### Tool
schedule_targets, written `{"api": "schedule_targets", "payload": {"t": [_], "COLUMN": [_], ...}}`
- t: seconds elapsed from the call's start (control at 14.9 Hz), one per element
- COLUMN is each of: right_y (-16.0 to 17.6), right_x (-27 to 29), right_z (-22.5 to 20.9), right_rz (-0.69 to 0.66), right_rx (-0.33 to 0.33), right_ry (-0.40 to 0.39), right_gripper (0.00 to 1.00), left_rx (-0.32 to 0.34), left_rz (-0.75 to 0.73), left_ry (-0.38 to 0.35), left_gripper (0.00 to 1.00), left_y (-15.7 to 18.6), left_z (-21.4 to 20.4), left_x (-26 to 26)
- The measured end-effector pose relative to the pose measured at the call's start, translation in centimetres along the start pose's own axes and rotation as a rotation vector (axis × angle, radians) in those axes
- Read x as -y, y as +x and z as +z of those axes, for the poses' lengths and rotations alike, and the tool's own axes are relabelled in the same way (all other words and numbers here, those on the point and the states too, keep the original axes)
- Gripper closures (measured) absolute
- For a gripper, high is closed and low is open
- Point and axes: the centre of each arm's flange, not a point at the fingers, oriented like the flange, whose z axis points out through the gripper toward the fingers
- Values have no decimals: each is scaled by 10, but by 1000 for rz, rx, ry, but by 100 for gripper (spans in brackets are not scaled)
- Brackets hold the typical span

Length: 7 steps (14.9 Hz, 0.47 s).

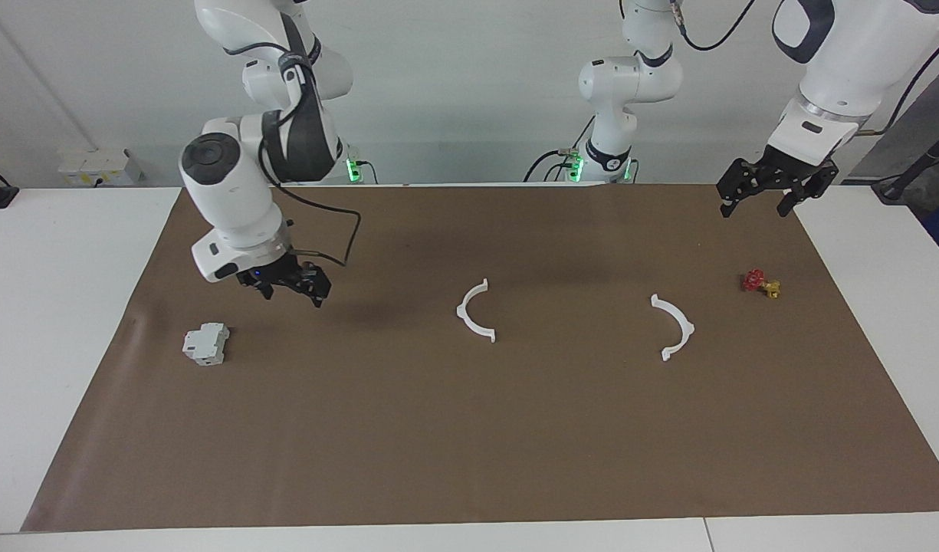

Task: Assemble drain pipe with both arms
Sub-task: 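Withdraw the right gripper while the left gripper reaches the other half-ring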

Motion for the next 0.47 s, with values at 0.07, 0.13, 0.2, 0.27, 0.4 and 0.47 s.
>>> {"api": "schedule_targets", "payload": {"t": [0.07,0.13,0.2,0.27,0.4,0.47], "right_y": [0,-2,-3,-5,-8,-12], "right_x": [-24,-43,-57,-69,-93,-105], "right_z": [-5,-9,-12,-15,-22,-29], "right_rz": [0,5,10,11,-9,-21], "right_rx": [19,37,52,60,73,75], "right_ry": [0,-1,0,1,4,5], "right_gripper": [0,0,0,0,0,0], "left_rx": [-59,-104,-129,-138,-137,-131], "left_rz": [-1,-2,-3,-3,-4,-7], "left_ry": [3,4,5,5,4,4], "left_gripper": [0,0,0,0,0,0], "left_y": [2,0,-3,-6,-8,-7], "left_z": [15,35,56,76,108,123], "left_x": [0,-1,-1,-2,-3,-2]}}
